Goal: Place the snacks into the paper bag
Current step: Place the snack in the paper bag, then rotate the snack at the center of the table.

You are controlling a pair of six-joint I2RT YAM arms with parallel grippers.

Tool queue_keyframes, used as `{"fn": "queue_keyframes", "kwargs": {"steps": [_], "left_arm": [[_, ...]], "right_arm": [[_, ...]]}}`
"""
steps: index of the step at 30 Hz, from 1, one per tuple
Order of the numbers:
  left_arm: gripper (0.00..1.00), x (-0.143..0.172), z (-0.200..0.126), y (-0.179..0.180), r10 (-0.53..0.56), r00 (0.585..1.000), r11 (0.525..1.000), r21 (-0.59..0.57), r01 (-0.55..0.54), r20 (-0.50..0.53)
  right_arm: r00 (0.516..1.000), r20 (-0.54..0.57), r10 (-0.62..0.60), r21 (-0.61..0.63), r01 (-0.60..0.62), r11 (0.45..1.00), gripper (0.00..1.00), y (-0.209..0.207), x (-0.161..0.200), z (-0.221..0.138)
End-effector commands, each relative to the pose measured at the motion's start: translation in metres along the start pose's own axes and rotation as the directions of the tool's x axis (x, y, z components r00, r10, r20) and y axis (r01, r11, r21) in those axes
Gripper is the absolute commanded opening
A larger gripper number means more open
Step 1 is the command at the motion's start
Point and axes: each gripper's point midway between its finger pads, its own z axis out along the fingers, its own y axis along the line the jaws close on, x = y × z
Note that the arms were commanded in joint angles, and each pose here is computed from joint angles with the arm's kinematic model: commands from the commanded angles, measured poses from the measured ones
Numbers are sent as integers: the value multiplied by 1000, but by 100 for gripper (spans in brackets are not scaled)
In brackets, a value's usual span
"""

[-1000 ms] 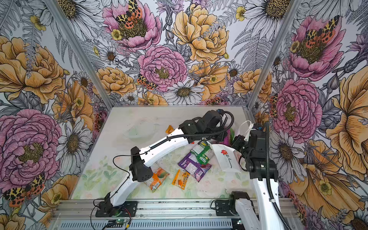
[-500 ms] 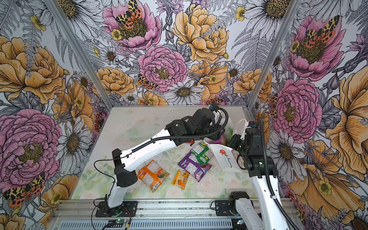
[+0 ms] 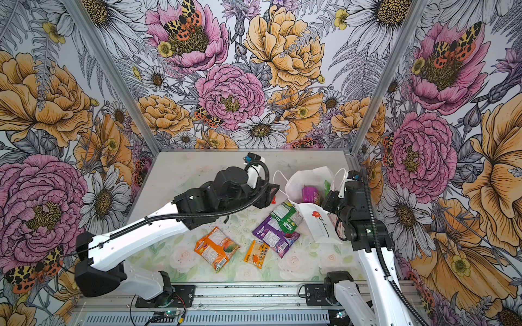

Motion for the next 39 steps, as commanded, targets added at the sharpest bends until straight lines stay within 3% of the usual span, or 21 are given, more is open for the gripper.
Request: {"fn": "queue_keyframes", "kwargs": {"steps": [1,8,12,20,24,30,35,39], "left_arm": [[68,-7,-27,46,-35,994,992,-113,47,101],[70,63,-54,133,-223,975,939,-268,217,7],[73,111,-62,173,-283,957,888,-395,235,-68],[75,203,-53,218,-496,850,807,-455,376,-176],[76,244,-56,223,-553,797,766,-523,373,-242],[84,289,-81,212,-572,795,704,-618,350,-201],[90,314,-84,203,-602,766,693,-624,360,-227],[91,323,-76,188,-605,751,712,-602,362,-263]], "right_arm": [[998,46,-33,13,32,999,0,-3,-4,-3],[999,46,-30,10,30,1000,0,-6,3,2],[998,51,-27,3,26,1000,0,-5,5,2],[997,69,-25,-9,25,1000,0,-4,3,-2],[997,72,-24,-13,25,1000,0,-3,3,-3],[997,80,-20,-11,21,1000,0,-4,2,-2],[996,85,-19,-15,20,1000,0,-3,1,-2],[996,85,-18,-10,19,1000,0,-4,2,-1]]}}
